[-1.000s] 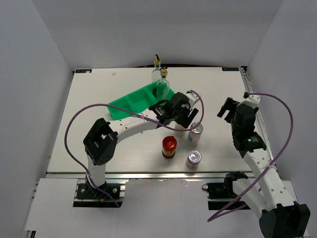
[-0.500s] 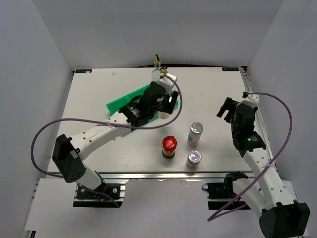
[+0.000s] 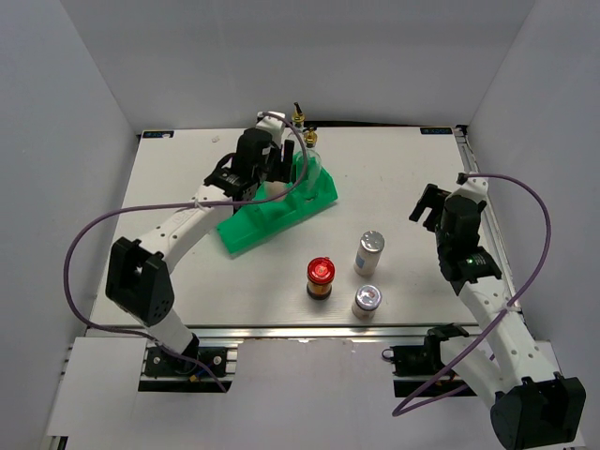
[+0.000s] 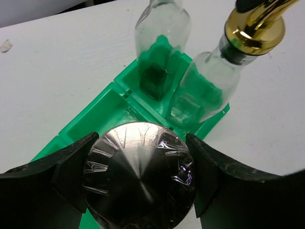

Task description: Organize the condiment bottles

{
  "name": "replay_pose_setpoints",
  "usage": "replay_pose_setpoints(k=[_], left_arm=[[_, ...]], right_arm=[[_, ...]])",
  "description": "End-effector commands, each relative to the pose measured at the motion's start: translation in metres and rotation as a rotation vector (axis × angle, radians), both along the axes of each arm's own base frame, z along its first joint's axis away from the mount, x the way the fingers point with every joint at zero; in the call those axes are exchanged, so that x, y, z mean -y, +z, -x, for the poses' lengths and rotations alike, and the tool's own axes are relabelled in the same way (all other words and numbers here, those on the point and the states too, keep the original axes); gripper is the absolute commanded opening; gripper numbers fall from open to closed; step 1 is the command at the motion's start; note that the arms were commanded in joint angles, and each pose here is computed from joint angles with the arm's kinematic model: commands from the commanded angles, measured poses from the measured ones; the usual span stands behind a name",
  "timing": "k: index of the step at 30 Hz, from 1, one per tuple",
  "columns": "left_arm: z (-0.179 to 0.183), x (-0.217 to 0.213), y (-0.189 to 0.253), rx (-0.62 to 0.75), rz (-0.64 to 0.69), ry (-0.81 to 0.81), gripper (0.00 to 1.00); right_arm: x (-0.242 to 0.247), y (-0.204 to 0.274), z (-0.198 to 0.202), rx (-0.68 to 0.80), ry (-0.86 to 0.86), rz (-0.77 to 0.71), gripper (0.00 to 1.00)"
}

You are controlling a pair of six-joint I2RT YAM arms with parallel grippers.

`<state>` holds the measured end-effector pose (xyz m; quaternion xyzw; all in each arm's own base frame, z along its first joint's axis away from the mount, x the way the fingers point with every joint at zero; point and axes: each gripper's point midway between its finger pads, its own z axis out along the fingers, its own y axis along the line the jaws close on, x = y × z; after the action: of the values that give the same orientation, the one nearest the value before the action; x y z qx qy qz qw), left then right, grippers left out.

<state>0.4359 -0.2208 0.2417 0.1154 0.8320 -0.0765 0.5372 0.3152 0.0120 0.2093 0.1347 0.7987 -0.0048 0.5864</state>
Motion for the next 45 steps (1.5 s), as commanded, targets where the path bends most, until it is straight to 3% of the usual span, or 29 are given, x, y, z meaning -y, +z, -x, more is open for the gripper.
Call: replay_pose_setpoints(k=[1, 22, 29, 32, 36, 39, 45], left_arm=[[-0.013, 0.016, 0.055, 0.124, 0.087, -0.073, 0.07], [-0.064, -0.018, -0.010, 0.053, 0.086, -0.004, 0.07], [-0.083, -0.023, -0.037, 0.003, 0.086, 0.002, 0.16], [-0.087, -0.028, -0.047, -0.011, 0.096, 0.018, 0.22], [-0.088, -0.027, -0.052, -0.008, 0.107, 0.024, 0.43], [-0.089, -0.036, -0.059, -0.031, 0.069, 0.063, 0.46], [-0.090, -0.045, -0.063, -0.029, 0.036, 0.103, 0.65]], right_arm=[[0.005, 0.006, -0.004, 0.029, -0.024, 0.013, 0.89], [0.006, 0.001, -0.007, 0.008, -0.025, 0.036, 0.89], [0.006, 0.000, -0.007, 0.007, -0.018, 0.040, 0.89], [0.004, -0.002, -0.007, 0.002, -0.005, 0.037, 0.90], [0.003, -0.004, -0.009, -0.005, 0.004, 0.045, 0.89], [0.000, -0.005, -0.011, -0.013, 0.025, 0.051, 0.89], [-0.011, 0.001, -0.011, 0.023, 0.093, 0.048, 0.89]])
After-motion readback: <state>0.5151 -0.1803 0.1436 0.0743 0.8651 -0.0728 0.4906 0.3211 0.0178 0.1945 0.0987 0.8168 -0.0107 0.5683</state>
